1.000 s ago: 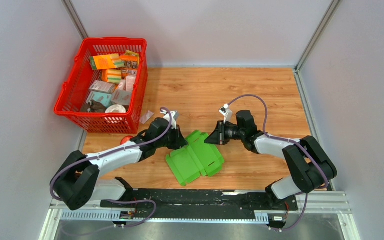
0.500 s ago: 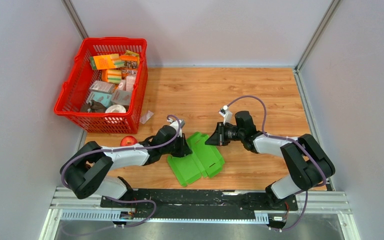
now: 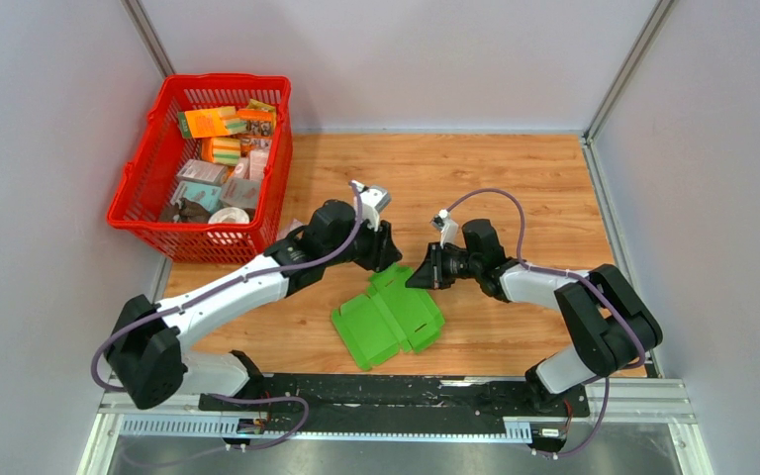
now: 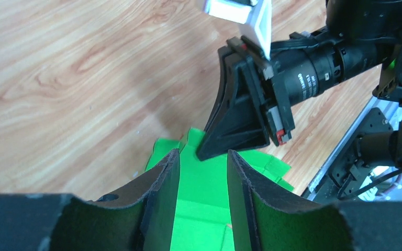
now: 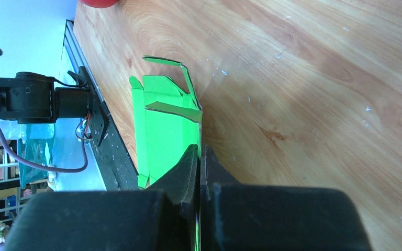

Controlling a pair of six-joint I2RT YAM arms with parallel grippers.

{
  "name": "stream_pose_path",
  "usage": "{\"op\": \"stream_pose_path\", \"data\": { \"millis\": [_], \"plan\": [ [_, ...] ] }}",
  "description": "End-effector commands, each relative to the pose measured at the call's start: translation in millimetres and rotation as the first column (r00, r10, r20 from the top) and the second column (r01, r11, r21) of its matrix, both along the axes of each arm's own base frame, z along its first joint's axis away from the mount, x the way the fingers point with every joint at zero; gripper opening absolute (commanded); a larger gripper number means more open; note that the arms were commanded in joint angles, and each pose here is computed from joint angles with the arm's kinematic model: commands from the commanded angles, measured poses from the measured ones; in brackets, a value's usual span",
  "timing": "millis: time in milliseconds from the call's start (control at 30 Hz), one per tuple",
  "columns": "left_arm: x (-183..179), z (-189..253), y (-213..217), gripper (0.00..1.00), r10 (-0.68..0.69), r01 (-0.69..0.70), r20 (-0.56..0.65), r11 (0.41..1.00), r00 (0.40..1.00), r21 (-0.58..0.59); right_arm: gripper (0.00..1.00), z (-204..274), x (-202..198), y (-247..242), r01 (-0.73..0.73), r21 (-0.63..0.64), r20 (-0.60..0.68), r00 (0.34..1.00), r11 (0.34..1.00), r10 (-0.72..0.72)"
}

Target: Fold the paper box

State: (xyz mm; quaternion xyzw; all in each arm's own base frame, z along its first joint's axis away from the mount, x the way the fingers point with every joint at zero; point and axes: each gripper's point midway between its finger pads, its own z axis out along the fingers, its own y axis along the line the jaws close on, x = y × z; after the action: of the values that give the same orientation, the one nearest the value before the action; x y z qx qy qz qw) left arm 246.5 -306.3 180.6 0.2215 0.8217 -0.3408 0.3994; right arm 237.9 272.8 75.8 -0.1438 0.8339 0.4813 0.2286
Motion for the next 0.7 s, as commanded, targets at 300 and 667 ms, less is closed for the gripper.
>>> {"op": "stream_pose_path", "data": {
  "millis": [300, 667],
  "plan": [
    [8.3, -31.2, -26.9, 0.45, -0.227, 0.231, -0.044, 0.934, 0.973, 0.274, 0.00, 19.7, 6.0, 7.5, -0.039, 0.026, 0.076, 0.996, 0.999, 0.037],
    [9.4, -60.4, -26.3, 0.40, -0.234, 0.230, -0.041, 0.878, 0.971, 0.419, 0.00, 21.5, 3.7, 9.5, -0.049, 0.043, 0.071, 0.996, 0.998, 0.046]
  ]
}}
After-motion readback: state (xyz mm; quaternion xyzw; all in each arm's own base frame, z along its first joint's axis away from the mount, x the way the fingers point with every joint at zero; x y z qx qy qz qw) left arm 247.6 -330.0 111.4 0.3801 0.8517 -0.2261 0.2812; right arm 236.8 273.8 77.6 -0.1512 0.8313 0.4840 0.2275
